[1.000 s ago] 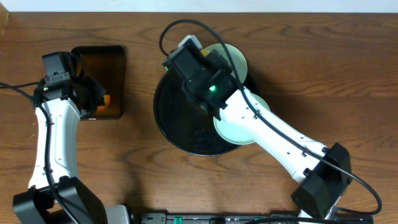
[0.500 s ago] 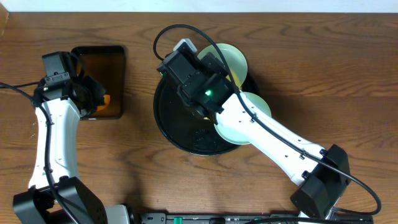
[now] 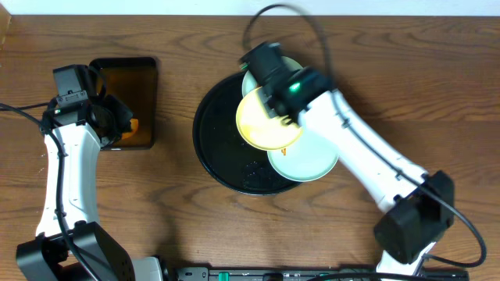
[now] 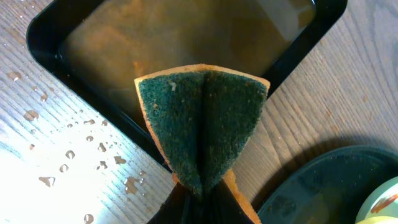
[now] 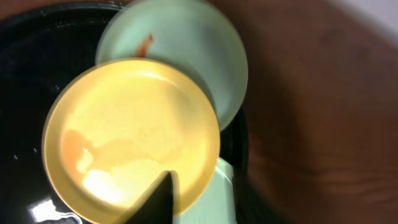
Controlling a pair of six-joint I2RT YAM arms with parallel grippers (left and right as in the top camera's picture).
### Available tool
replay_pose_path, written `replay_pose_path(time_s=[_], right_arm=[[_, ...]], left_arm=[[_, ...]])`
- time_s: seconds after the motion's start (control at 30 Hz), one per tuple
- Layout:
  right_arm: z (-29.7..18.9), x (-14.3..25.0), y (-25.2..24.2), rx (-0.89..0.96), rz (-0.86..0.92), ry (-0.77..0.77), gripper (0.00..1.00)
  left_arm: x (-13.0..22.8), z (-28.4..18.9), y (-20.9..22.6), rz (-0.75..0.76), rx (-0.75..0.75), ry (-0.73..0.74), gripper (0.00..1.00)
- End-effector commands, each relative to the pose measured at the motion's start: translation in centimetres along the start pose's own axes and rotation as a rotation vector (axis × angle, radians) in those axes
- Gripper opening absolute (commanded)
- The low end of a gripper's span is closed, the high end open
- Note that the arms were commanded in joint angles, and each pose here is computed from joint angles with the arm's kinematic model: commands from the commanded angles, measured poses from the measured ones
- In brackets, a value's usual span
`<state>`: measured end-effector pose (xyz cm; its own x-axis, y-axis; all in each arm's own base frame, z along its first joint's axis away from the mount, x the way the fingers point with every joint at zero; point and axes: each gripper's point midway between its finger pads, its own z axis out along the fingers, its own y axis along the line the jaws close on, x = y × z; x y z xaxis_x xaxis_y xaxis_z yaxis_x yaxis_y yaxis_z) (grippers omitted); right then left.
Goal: Clean dirty plates on tray and stack at the side
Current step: 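Lift the yellow plate rim with the right gripper and tilt it up, then carry the yellow plate right and set it on the table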
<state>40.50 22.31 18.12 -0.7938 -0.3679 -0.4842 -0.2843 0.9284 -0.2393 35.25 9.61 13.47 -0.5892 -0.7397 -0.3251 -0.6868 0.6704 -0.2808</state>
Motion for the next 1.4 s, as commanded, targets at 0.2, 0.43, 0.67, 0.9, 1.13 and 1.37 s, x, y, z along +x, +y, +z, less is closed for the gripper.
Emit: replay_pose_path(time_s=[0.2, 0.43, 0.67, 0.9, 1.13, 1.37], right_arm=[[5.6, 3.2, -2.8, -0.262, 0.240, 0.233, 0.40], [10.8, 5.6, -1.6, -0.348, 0.223, 0.343, 0.45], [13.1, 7.1, -1.0, -0.346, 0.223, 0.402, 0.48], [13.4, 6.8, -1.0, -0.346, 0.224, 0.387, 0.51], [14.4, 7.3, -0.7, -0.345, 0.223, 0.401, 0.38], [14.8, 8.1, -0.6, -0.343, 0.221, 0.428, 0.38]], left_arm=[[-0.2, -0.1, 0.1, 0.008, -0.001, -0.006, 0.09], [-0.2, -0.1, 0.1, 0.012, -0.002, -0.005, 0.09], [-0.2, 0.0, 0.1, 0.015, -0.002, -0.004, 0.09], [-0.2, 0.0, 0.1, 0.015, -0.002, -0.004, 0.09], [-0.2, 0.0, 0.1, 0.015, -0.002, -0.004, 0.09], [-0.2, 0.0, 0.1, 0.015, -0.002, -0.004, 0.09]])
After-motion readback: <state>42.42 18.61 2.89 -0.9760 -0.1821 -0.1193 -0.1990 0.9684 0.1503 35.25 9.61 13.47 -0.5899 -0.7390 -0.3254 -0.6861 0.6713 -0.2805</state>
